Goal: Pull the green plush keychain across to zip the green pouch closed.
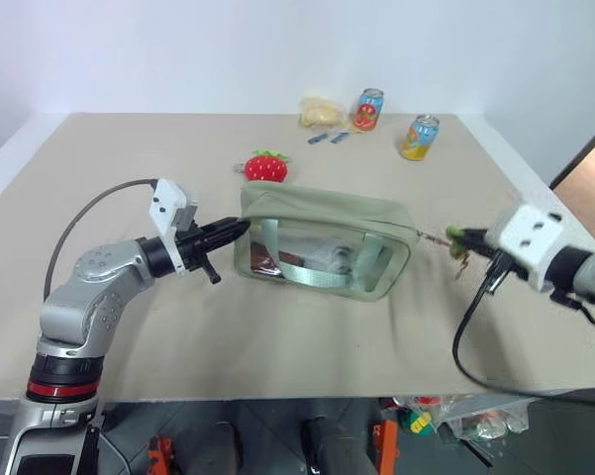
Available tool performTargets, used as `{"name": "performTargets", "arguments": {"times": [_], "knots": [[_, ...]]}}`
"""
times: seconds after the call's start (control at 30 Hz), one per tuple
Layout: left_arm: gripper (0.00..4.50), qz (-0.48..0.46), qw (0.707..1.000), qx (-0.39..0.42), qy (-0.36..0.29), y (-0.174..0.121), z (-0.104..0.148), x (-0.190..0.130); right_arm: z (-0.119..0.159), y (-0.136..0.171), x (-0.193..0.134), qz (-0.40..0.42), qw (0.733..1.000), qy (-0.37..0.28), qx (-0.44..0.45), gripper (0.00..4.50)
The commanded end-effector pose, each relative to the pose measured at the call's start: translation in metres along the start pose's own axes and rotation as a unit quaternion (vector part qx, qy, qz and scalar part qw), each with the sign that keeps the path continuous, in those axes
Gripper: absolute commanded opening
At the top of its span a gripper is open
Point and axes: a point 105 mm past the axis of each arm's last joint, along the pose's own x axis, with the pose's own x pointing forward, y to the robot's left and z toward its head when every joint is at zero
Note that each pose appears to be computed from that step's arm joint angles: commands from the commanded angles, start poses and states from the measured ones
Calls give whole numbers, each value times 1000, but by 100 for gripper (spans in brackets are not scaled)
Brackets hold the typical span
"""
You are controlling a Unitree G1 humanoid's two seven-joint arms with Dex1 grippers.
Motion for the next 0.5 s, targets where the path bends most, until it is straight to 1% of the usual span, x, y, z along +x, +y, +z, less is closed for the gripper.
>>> {"name": "performTargets", "arguments": {"times": [0.03,0.17,0.27,0.43,0.5], "knots": [[0,8,1000,13,9,4,2,0,8,15,24,-26,999,-24,20,2],[0,5,1000,15,8,5,5,3,14,17,52,-63,994,-56,68,2],[0,4,1000,18,7,6,7,5,13,24,69,-65,992,-64,92,2],[0,5,1000,19,7,6,7,5,17,36,77,-53,990,-76,103,2],[0,6,1000,19,6,7,7,6,11,43,76,-42,992,-65,104,2]]}}
